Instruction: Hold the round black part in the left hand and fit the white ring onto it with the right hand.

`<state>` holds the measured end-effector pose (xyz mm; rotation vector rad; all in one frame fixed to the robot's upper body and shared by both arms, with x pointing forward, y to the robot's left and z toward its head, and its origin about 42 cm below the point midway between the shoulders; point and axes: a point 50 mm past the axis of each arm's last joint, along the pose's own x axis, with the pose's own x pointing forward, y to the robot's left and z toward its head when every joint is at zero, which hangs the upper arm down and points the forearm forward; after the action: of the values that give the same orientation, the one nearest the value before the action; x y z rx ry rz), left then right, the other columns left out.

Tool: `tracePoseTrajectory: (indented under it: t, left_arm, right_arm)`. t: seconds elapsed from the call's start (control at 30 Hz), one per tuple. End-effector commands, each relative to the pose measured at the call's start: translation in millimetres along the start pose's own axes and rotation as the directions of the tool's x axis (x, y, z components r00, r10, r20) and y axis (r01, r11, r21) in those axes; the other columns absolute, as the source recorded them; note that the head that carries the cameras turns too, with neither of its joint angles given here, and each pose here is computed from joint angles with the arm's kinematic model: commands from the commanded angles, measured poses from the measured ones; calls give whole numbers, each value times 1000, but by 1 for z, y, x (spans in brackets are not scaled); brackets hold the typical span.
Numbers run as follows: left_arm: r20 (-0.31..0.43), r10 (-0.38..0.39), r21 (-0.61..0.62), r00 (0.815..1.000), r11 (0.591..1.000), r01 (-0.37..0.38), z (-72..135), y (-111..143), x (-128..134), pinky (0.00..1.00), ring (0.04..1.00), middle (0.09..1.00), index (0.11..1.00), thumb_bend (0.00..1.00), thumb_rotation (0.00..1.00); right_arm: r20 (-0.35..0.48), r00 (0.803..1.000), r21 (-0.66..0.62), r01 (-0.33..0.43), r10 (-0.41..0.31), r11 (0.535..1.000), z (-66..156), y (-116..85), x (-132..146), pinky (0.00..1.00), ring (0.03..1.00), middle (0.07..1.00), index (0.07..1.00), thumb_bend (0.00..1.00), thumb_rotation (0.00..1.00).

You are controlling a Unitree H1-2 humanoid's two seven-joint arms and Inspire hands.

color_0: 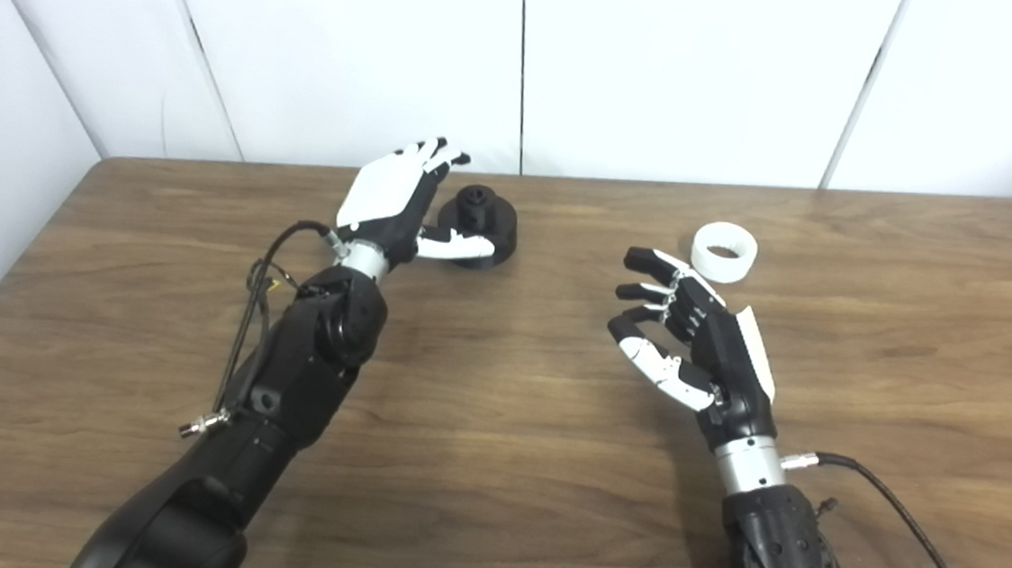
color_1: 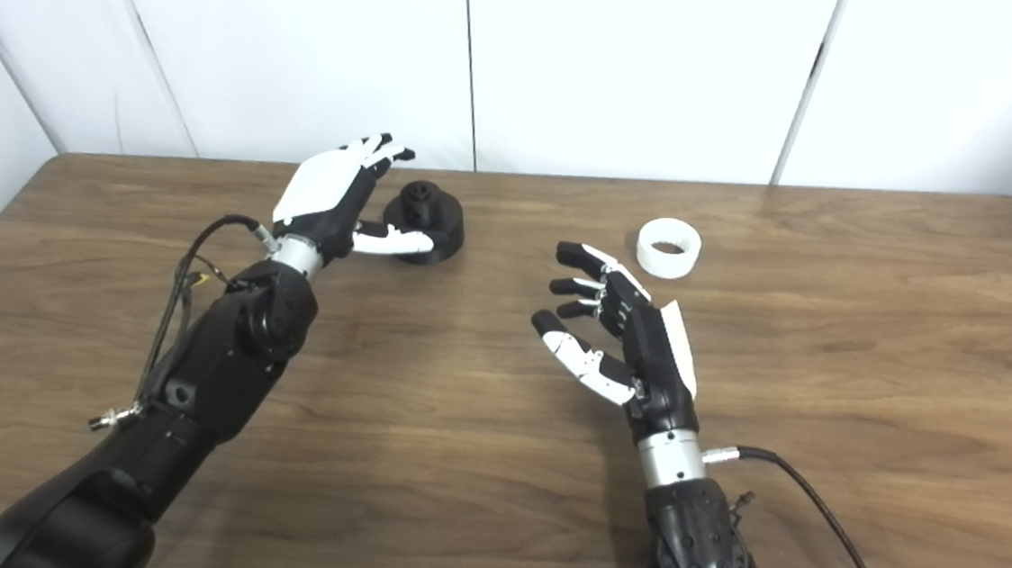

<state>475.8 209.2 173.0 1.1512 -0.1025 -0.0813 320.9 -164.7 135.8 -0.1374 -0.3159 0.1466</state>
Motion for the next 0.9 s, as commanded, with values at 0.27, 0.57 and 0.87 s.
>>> tracePoseTrajectory:
  t: [0.27,0.57,0.87]
  left_arm:
    - [-34,30,100,999,995,-26,5,28,24,1000,1000,1000,934,1000,661]
    - [-67,20,95,998,995,-13,0,23,27,1000,1000,1000,923,1000,607]
    - [-61,7,48,998,999,-4,-3,11,32,1000,1000,1000,902,1000,585]
  right_arm:
    - [-57,998,-57,-9,6,998,-20,-12,-20,591,699,799,777,544,325]
    - [-65,998,-56,-10,6,998,-20,-13,-22,598,701,805,782,538,315]
    - [-64,998,-64,-8,4,998,-21,-11,-21,589,693,800,779,539,319]
